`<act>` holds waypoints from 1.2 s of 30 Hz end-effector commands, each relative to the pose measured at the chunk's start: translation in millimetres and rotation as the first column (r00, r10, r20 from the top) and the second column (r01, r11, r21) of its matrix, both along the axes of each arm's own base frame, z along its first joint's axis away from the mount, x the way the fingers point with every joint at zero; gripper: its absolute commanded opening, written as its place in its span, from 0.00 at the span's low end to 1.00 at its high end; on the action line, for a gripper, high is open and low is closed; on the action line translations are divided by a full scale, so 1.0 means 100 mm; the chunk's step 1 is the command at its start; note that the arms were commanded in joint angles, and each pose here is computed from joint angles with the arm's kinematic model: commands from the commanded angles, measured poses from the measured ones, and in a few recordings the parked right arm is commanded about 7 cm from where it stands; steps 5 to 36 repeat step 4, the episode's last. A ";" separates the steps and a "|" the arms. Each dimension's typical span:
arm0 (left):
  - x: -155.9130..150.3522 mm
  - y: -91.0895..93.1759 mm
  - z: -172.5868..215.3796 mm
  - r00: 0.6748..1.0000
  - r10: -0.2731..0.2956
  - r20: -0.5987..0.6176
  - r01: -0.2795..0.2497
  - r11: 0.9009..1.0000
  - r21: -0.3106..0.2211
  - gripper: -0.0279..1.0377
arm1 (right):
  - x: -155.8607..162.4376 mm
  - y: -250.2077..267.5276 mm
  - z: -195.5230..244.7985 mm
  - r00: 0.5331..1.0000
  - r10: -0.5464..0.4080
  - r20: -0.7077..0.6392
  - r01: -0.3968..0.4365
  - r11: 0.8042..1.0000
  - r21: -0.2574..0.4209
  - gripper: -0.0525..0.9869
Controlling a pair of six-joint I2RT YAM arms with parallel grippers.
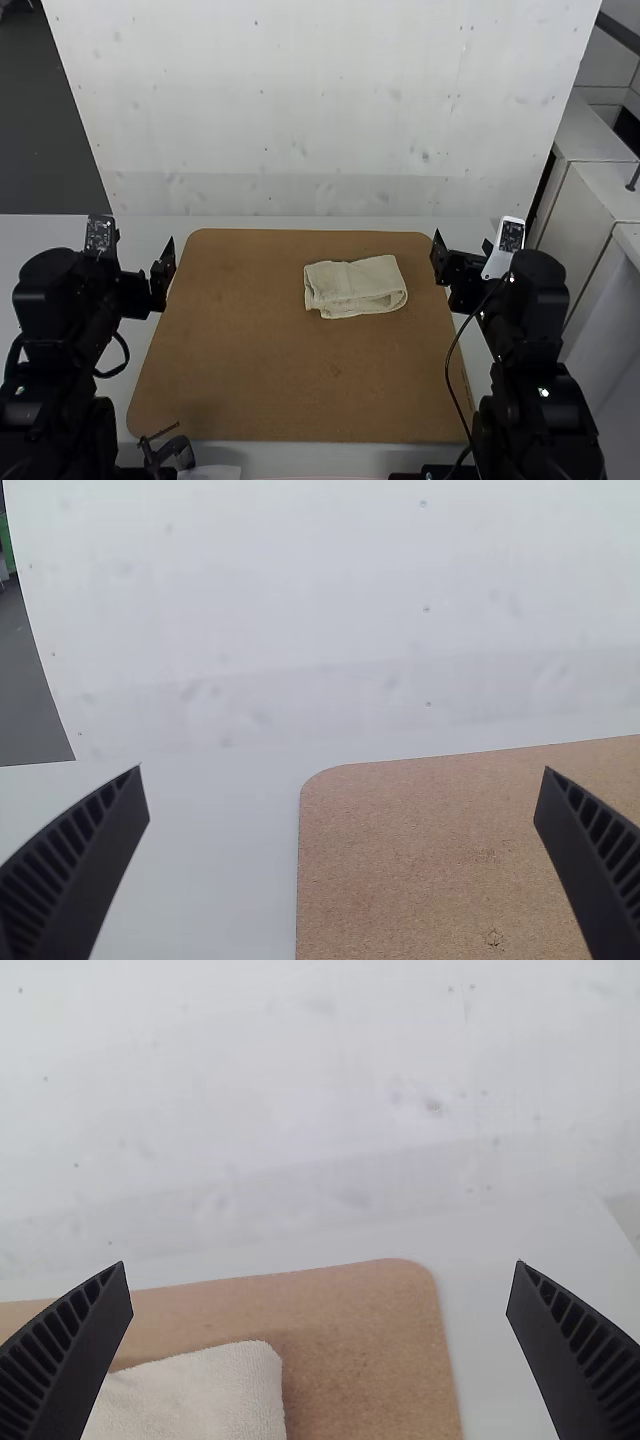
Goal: Fold the towel.
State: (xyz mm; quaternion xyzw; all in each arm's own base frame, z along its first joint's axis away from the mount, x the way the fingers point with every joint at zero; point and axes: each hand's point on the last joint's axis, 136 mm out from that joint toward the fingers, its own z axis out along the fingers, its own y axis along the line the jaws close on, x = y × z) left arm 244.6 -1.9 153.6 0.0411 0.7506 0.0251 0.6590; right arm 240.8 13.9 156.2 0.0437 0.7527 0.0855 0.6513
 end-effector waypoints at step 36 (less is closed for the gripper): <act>0.00 0.00 0.07 1.000 0.000 0.026 0.000 1.000 0.006 0.96 | 0.01 -0.05 0.05 1.000 -0.025 0.014 0.025 1.000 -0.010 0.98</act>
